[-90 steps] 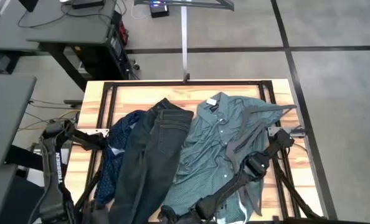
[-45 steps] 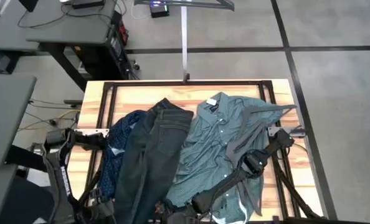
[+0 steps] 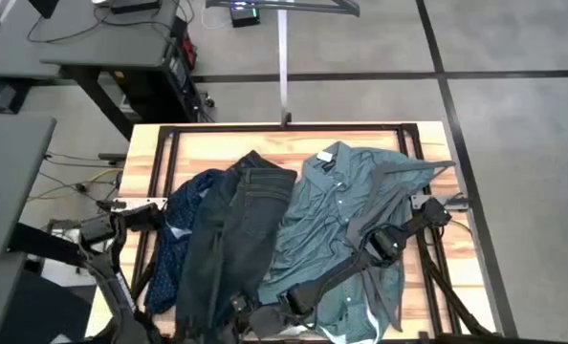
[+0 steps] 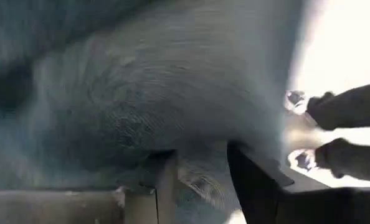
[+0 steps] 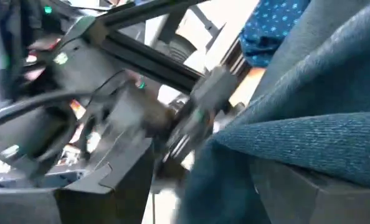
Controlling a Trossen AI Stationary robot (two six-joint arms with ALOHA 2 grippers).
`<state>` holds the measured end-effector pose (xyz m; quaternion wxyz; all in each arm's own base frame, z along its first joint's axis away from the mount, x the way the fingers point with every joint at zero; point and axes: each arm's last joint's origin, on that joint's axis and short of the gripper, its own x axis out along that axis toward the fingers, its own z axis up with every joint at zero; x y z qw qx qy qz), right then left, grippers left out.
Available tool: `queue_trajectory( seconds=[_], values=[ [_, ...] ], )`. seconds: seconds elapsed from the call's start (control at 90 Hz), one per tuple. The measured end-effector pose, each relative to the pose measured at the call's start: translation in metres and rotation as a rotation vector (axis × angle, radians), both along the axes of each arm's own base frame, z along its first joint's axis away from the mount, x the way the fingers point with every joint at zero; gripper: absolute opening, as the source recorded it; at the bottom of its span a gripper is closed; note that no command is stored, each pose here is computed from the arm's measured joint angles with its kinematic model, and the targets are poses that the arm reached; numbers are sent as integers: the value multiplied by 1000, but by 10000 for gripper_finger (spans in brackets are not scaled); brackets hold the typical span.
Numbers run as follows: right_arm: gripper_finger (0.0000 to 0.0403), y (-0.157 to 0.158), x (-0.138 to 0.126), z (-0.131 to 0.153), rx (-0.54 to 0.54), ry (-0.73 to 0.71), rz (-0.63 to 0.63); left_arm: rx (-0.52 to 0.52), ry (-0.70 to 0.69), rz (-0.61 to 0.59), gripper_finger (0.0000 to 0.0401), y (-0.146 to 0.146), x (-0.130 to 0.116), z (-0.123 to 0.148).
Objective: Hang clothes
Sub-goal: Hang the black pants on the rack
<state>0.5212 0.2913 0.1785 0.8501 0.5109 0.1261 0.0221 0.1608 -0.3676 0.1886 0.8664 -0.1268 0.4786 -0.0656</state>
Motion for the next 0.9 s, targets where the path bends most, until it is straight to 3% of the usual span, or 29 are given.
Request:
queue_trajectory(
  seconds=[0.189,0.333,0.444,0.5,0.622,0.778,0.9],
  values=[
    [239,-1,3,9,-25,-25,58,25,-154,100,120,6,21,5],
    [239,0,-1,15,-114,13,113,-33,-134,142,120,5,23,7],
    [239,6,-16,31,-228,113,181,-84,-117,171,120,2,11,19],
    [239,9,-25,41,-272,148,206,-158,-107,182,120,-5,2,31],
    [239,16,-38,42,-348,231,247,-219,28,188,120,-12,-24,35],
    [239,18,-46,32,-378,329,256,-129,65,265,120,-8,-48,23],
    [239,24,-54,29,-382,381,265,-43,48,249,120,-1,-48,5]
  ],
)
